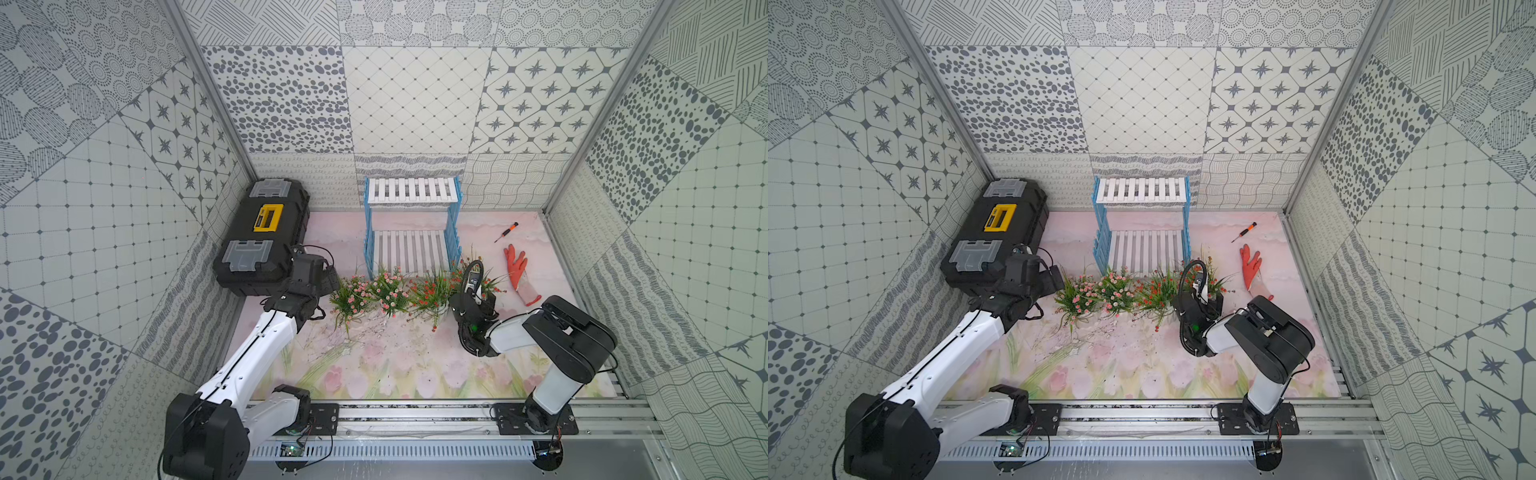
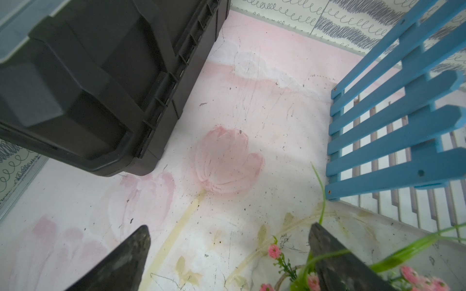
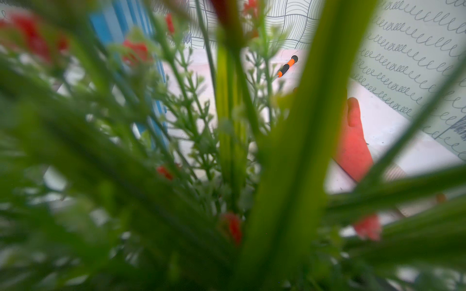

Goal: Place the baby's breath potted plants on the rack by color
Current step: Pick up the baby's breath potted plant from the center of the board, then place the baby's breath potted plant on the rack.

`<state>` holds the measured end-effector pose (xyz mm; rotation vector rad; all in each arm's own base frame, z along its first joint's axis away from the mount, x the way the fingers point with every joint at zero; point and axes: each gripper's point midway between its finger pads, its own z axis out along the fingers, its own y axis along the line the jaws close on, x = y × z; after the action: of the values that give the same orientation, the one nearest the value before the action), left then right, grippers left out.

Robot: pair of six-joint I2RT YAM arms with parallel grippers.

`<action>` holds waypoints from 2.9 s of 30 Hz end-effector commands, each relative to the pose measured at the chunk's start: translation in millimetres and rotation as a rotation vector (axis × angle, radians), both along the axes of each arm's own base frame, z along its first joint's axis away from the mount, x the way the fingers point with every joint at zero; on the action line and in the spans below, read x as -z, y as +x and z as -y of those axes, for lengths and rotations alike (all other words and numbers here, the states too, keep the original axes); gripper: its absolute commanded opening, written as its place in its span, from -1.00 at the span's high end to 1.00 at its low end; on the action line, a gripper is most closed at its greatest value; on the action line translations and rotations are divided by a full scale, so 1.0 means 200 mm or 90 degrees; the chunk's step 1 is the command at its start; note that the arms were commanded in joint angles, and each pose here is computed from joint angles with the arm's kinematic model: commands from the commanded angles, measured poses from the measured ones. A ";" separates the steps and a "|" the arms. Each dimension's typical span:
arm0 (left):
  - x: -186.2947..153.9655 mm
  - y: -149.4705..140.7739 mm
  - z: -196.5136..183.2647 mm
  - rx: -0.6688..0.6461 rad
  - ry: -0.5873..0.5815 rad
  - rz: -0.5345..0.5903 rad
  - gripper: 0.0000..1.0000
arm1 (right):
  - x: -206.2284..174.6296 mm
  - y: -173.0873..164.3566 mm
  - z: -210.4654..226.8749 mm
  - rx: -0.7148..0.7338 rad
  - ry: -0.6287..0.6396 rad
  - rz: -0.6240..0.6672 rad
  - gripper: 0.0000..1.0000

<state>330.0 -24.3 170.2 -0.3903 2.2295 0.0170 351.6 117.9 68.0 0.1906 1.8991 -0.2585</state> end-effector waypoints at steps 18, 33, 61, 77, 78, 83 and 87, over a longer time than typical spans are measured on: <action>0.00 -0.02 -0.01 -0.011 -0.001 0.002 -0.95 | -0.07 -0.01 0.04 0.036 0.041 0.029 -0.35; -0.01 -0.01 -0.01 -0.011 -0.003 0.004 -0.95 | -0.29 -0.11 0.04 0.014 0.037 0.071 -0.31; -0.06 -0.02 0.01 -0.002 -0.016 -0.006 -0.95 | -0.96 -0.16 -0.20 -0.220 0.092 0.082 -0.28; -0.08 -0.02 0.03 -0.003 -0.048 0.008 -0.95 | -1.22 0.18 -0.49 -0.308 0.147 0.131 -0.28; -0.09 -0.02 0.03 -0.003 -0.047 0.011 -0.95 | -1.23 0.20 -0.50 -0.310 0.146 0.134 -0.28; -0.12 -0.02 0.02 -0.003 -0.039 0.018 -0.95 | -1.28 0.29 -0.54 -0.321 0.152 0.150 -0.28; -0.12 -0.03 0.02 -0.006 -0.038 0.019 -0.95 | -1.36 0.35 -0.59 -0.333 0.161 0.170 -0.23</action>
<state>325.7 -28.0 188.9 -0.4269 2.2073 -0.0491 411.8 225.2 265.8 -0.1484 1.8537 0.2354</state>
